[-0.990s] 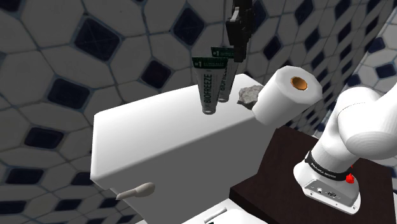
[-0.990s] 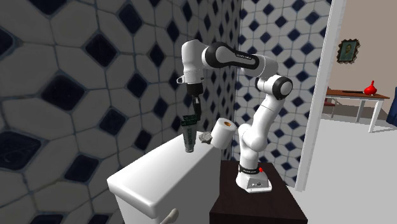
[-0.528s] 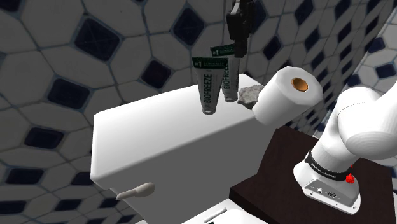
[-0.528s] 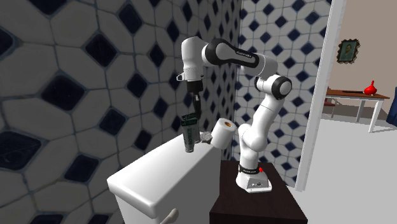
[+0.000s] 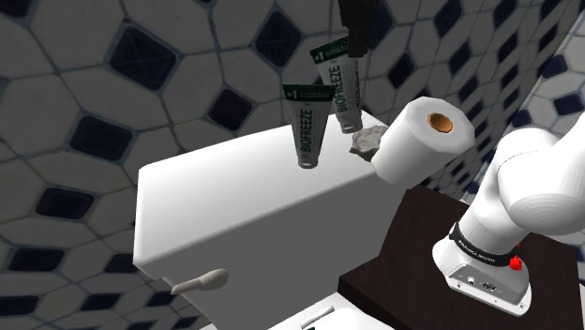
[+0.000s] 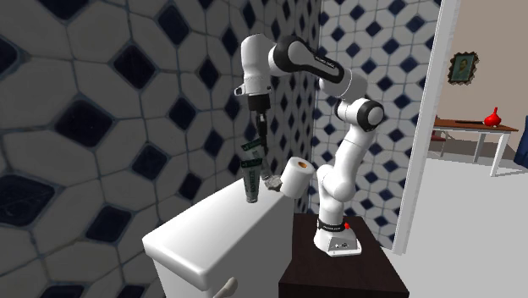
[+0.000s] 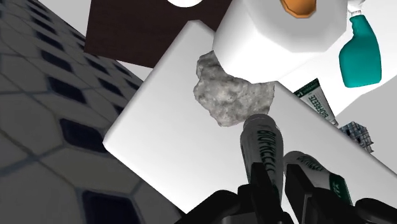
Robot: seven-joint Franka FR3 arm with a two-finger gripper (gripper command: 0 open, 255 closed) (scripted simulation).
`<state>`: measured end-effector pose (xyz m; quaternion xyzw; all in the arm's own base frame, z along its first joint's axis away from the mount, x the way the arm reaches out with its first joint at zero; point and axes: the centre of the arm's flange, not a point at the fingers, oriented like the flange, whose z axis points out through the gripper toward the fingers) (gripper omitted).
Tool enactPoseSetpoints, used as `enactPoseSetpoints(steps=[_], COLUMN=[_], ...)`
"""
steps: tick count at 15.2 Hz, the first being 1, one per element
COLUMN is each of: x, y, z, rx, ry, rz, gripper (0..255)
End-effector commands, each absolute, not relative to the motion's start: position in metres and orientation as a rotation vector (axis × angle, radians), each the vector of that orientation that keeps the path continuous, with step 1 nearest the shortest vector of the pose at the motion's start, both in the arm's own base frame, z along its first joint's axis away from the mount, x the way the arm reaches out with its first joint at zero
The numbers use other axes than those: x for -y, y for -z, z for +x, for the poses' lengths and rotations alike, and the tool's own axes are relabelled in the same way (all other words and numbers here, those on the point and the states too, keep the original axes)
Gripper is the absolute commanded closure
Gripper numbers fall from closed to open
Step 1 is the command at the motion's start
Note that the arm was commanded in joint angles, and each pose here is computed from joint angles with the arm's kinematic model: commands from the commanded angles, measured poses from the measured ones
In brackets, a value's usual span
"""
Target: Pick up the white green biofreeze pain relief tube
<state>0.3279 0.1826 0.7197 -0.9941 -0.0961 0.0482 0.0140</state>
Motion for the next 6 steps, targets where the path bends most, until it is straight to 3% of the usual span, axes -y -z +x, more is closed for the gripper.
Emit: enactPoseSetpoints(steps=[1,6], x=[-0.182,-0.182], y=[-0.73,-0.746], z=[0.328,0.328], rx=[0.299,0.299], ry=[-0.151,-0.151], rz=[-3.096,-3.096], gripper=[255,255])
